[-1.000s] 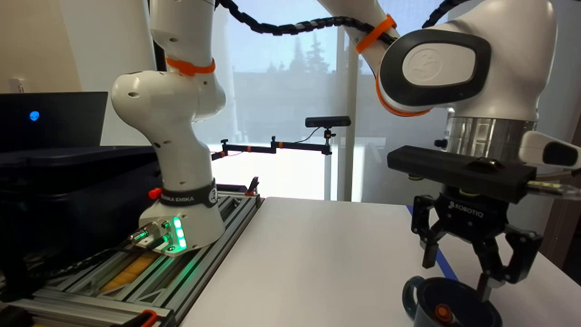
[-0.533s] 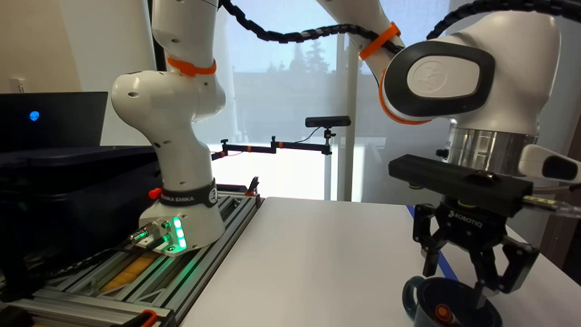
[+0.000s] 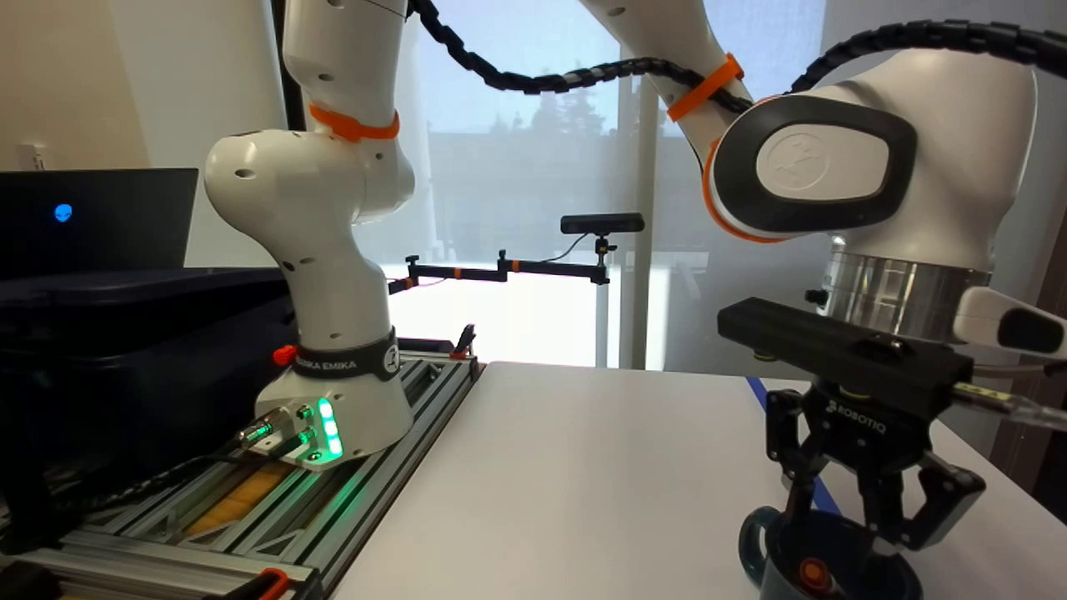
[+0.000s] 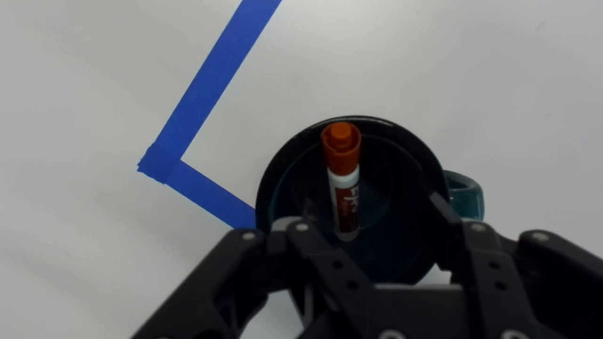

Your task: Remove the marker from the mug.

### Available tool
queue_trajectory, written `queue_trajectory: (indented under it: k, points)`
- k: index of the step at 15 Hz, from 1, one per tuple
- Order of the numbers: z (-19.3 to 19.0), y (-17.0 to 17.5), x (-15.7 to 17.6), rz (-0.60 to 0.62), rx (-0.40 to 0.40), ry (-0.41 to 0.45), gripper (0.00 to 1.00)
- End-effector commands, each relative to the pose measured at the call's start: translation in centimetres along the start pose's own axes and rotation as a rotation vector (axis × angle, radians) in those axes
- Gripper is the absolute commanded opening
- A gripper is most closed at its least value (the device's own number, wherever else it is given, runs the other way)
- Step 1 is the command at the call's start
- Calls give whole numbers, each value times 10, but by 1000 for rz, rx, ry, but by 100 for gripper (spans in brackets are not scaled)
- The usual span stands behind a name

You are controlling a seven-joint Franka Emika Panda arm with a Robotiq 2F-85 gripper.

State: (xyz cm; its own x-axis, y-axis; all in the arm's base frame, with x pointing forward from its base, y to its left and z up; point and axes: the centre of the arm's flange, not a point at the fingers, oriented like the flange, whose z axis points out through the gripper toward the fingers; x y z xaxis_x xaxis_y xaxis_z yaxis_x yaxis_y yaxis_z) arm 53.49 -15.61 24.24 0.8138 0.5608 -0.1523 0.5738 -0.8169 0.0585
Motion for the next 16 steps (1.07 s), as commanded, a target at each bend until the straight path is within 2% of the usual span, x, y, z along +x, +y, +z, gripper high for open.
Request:
queue_trajectory:
  k: [1, 2, 4, 11, 15, 16]
  points:
    - [2, 8, 4, 33, 11, 15, 49]
    - [3, 8, 4, 37, 15, 14, 46]
    - [6, 10, 3, 50, 19, 17, 49]
    - [22, 14, 1, 70, 35, 5, 47]
    - [29, 12, 1, 69, 44, -3, 38]
    - [30, 11, 1, 70, 46, -5, 32]
